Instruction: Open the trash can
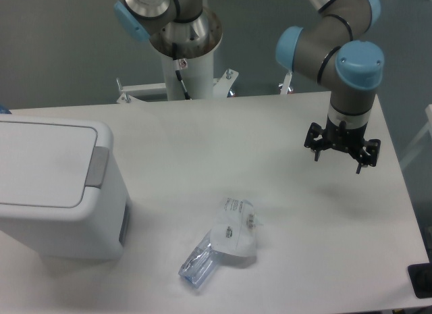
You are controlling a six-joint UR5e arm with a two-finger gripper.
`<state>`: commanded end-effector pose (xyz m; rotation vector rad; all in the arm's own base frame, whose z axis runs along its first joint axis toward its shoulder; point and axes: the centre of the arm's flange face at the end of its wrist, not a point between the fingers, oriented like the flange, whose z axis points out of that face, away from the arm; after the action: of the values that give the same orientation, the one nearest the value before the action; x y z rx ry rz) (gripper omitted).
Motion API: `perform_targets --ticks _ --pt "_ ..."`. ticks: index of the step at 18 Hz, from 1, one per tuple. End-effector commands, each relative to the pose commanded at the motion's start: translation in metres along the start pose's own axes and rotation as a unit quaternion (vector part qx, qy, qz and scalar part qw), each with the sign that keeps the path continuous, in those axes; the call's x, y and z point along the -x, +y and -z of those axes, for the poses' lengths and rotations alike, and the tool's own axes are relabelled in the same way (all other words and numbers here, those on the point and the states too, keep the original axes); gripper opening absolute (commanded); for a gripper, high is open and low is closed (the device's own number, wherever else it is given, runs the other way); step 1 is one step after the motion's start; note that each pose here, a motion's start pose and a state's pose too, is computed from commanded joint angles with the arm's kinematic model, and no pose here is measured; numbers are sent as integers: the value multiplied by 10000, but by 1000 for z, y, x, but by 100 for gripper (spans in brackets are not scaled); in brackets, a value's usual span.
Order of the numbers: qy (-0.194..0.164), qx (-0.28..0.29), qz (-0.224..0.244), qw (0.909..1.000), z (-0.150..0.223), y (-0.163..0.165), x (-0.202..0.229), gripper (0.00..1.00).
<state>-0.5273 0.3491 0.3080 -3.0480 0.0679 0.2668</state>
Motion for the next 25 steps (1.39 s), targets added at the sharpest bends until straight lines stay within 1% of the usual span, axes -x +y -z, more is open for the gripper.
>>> perform_targets --ticks 6,12,15,18,20,23,25 --pt "3 -8 23 10000 0 -1 -1 100" --pt "-66 -65 -16 10000 9 -6 -1 100" --pt "-77 -174 5 9998 11 -9 -1 100" --pt "-51 -359 230 9991 17 -14 -3 100" --pt "-6 -514 403 9979 20 -26 -8 100" --pt "-82 -691 706 9951 43 -42 -20 100" --pt "-13 -998 937 9906 60 -57 -32 100"
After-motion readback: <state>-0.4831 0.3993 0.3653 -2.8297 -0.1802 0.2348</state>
